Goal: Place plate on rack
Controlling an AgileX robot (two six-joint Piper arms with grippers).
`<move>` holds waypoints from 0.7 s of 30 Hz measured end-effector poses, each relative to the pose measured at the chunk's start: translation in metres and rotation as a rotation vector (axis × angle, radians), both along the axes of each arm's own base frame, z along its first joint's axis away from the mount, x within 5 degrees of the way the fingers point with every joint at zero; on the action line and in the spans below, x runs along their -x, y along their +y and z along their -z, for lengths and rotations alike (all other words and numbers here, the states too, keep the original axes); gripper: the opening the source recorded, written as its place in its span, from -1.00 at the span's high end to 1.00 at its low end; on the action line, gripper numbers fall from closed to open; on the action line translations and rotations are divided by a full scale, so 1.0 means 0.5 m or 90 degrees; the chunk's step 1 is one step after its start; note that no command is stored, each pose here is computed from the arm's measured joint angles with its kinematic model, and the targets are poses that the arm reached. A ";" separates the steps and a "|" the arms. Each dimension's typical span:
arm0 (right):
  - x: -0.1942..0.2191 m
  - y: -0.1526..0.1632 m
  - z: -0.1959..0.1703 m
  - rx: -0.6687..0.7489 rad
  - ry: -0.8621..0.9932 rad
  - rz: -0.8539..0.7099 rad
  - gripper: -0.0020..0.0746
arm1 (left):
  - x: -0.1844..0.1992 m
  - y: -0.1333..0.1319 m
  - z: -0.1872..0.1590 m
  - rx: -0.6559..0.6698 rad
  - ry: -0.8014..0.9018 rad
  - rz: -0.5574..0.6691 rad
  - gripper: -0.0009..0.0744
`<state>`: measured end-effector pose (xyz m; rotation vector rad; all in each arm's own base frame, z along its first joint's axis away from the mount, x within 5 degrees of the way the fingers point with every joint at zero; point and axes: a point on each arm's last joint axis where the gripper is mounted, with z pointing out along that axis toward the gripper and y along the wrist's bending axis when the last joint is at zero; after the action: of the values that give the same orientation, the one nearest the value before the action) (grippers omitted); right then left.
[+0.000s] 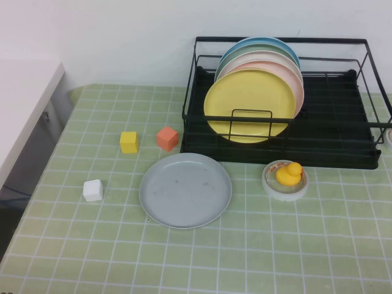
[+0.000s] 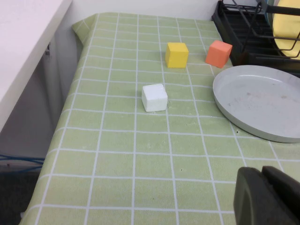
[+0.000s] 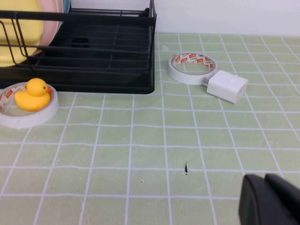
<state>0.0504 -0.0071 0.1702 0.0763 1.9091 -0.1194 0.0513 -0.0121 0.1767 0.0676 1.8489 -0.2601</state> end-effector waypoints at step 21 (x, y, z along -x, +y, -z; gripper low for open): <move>0.000 0.001 0.000 -0.010 -0.002 -0.001 0.95 | 0.000 0.000 0.000 0.000 0.000 0.000 0.98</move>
<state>0.0505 -0.0065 0.1703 0.0861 1.9067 -0.1026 0.0513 -0.0121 0.1767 0.0676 1.8489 -0.2601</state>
